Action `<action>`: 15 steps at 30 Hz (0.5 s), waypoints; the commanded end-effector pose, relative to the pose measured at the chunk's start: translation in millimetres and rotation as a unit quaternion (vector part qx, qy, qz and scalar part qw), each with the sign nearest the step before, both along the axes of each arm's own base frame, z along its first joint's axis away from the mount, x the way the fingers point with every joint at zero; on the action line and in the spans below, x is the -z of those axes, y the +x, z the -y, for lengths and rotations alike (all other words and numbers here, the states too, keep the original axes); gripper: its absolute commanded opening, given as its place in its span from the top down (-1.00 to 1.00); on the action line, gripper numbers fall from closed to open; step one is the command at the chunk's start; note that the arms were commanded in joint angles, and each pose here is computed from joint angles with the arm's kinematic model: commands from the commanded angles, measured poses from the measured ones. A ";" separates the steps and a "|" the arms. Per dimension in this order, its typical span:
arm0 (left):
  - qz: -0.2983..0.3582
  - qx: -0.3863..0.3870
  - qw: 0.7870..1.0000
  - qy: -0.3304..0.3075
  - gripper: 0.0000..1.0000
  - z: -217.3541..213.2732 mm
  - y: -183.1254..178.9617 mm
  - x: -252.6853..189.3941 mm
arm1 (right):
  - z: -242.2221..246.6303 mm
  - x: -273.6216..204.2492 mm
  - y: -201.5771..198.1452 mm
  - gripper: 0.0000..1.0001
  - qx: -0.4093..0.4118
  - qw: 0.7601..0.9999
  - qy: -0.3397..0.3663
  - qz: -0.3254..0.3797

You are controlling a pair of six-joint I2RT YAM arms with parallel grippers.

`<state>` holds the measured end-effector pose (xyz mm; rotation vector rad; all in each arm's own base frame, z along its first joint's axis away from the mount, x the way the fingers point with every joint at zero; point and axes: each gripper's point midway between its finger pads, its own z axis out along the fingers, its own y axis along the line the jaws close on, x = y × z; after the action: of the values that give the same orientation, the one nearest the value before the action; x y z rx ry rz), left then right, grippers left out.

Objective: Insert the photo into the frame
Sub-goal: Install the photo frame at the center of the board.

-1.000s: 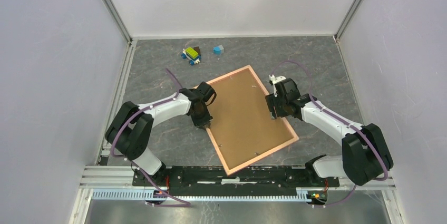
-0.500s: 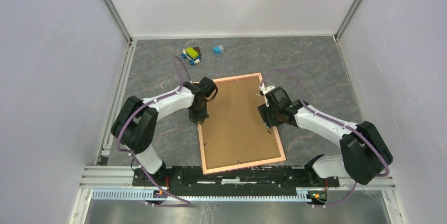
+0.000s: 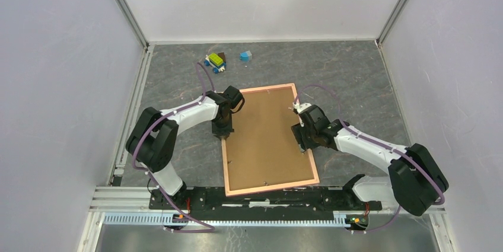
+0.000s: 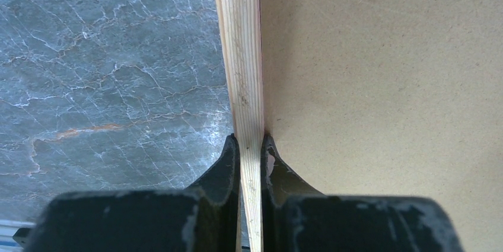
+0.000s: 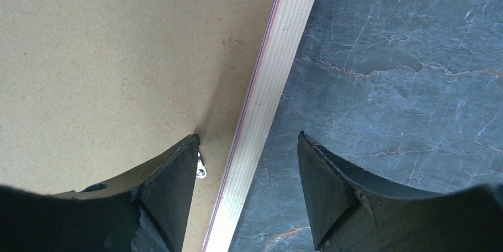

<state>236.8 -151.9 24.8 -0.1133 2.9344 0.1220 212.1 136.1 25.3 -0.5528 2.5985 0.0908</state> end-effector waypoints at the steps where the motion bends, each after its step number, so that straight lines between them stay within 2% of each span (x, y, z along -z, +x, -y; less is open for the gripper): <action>1: 0.000 0.035 0.998 0.048 0.96 -17.5 3.9 4.1 | 2.4 3.2 -10.3 -0.36 0.002 1.000 0.001 -0.012; 9: -0.007 0.035 0.998 0.049 0.96 -18.7 -0.1 8.8 | -3.8 -3.7 -16.7 -0.37 0.002 0.999 0.032 -0.006; 15: -0.009 0.034 0.998 0.045 0.96 -17.4 -1.4 10.2 | 4.5 7.4 -21.2 -0.31 0.010 1.000 0.013 -0.013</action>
<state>236.9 -151.9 24.8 -0.1110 2.9353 0.1203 194.8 136.2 23.0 -0.5346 2.6100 0.1525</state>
